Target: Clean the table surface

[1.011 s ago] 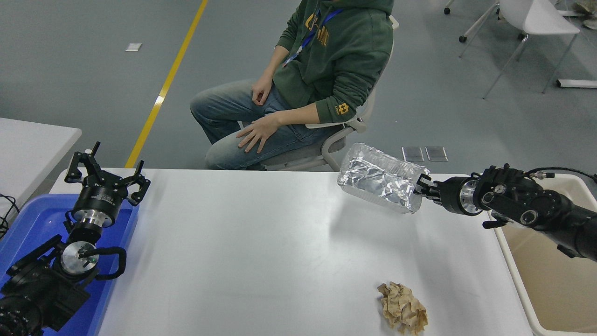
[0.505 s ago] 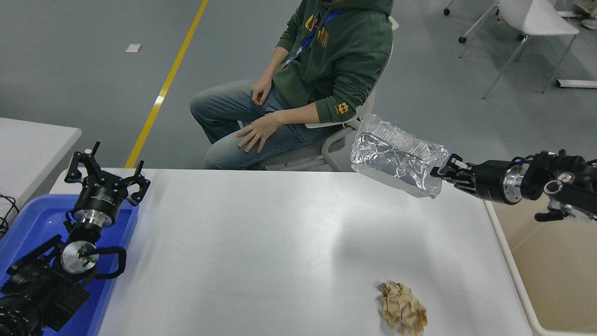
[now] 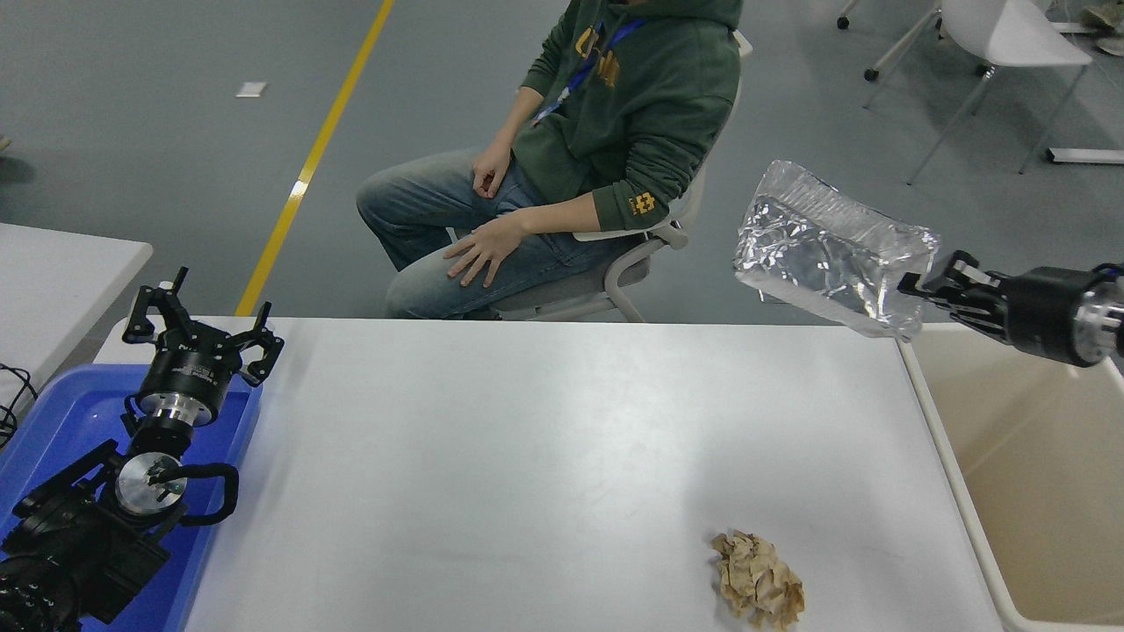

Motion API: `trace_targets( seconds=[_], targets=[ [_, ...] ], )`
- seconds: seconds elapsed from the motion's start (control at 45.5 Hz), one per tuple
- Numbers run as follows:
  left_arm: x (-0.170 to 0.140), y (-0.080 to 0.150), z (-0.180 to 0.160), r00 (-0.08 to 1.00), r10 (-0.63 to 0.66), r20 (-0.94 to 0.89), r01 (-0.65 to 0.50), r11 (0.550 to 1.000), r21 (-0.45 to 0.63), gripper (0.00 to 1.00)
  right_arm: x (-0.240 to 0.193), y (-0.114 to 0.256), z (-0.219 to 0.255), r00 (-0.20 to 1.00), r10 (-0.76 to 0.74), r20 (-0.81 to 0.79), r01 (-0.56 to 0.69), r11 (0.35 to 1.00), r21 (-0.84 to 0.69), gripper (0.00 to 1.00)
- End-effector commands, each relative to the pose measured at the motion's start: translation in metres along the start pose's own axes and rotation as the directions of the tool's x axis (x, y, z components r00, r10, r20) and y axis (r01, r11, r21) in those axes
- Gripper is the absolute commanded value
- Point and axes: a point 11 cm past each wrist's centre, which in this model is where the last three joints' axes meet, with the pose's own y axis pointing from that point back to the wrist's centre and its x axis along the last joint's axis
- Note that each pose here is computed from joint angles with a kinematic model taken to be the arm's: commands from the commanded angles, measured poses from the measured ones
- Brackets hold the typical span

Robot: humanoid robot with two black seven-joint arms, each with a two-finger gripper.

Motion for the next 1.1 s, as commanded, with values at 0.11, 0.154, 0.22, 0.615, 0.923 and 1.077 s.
trace_targets(
  seconds=[0.11, 0.154, 0.22, 0.615, 0.923, 1.077],
  targets=[
    [0.0, 0.0, 0.0, 1.0, 0.0, 0.0, 0.0, 1.0, 0.0, 1.0, 0.008, 0.053, 0.061, 0.999, 0.051, 0.016, -0.049, 0.991, -0.126, 0.0],
    [0.0, 0.0, 0.0, 1.0, 0.001, -0.001, -0.001, 1.0, -0.001, 1.0, 0.006, 0.056, 0.07, 0.998, 0.054, 0.024, -0.05, 0.988, -0.143, 0.0],
    [0.0, 0.0, 0.0, 1.0, 0.001, -0.001, -0.001, 1.0, -0.001, 1.0, 0.007, 0.063, 0.084, 0.997, 0.067, 0.034, -0.061, 0.983, -0.171, 0.0],
    [0.0, 0.0, 0.0, 1.0, 0.0, 0.0, 0.0, 1.0, 0.0, 1.0, -0.003, 0.064, 0.163, 0.99, 0.128, 0.054, -0.102, 0.934, -0.342, 0.0],
    [0.0, 0.0, 0.0, 1.0, 0.0, 0.0, 0.0, 1.0, 0.0, 1.0, -0.016, 0.056, 0.199, 0.989, 0.141, 0.043, -0.109, 0.897, -0.428, 0.0],
    [0.0, 0.0, 0.0, 1.0, 0.0, 0.0, 0.0, 1.0, 0.0, 1.0, -0.015, 0.057, 0.215, 0.987, 0.16, 0.019, -0.132, 0.871, -0.473, 0.0]
  ],
)
